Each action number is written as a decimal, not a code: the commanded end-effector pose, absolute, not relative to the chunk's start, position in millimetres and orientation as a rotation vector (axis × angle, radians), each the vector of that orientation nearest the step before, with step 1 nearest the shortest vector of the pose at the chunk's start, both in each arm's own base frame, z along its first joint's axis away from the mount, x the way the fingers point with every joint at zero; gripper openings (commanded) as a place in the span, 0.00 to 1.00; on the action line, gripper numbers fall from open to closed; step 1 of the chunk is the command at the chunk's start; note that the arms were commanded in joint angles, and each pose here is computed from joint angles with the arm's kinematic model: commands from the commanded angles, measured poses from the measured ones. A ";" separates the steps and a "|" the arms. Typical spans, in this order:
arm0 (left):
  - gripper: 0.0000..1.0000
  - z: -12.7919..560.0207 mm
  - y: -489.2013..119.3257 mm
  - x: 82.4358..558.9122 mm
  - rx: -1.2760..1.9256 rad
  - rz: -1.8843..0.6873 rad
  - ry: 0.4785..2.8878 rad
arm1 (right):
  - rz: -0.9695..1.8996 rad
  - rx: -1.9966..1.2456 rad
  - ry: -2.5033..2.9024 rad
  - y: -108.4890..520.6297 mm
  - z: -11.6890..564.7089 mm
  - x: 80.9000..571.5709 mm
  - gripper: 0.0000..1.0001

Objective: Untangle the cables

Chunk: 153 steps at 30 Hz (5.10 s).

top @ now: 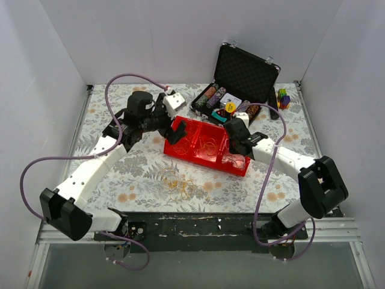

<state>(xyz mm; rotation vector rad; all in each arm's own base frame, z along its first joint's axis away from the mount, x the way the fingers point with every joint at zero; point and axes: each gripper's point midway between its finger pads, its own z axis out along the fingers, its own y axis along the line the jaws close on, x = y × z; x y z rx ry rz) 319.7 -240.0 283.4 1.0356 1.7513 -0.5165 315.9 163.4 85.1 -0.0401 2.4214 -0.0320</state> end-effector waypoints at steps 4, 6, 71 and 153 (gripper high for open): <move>0.98 249.7 -224.6 251.2 1.213 -0.632 1.786 | 0.091 -0.018 2.286 173.0 145.8 327.1 0.47; 0.98 246.1 -220.7 252.4 1.177 -0.616 1.820 | 0.134 -0.031 2.247 175.5 165.3 327.3 0.57; 0.96 189.0 -114.6 285.0 0.985 -0.744 2.117 | 0.782 -0.915 2.265 382.3 89.5 180.4 0.28; 0.98 126.8 -160.7 191.3 1.490 -0.888 1.971 | 0.940 -0.617 1.750 351.9 358.6 194.2 0.01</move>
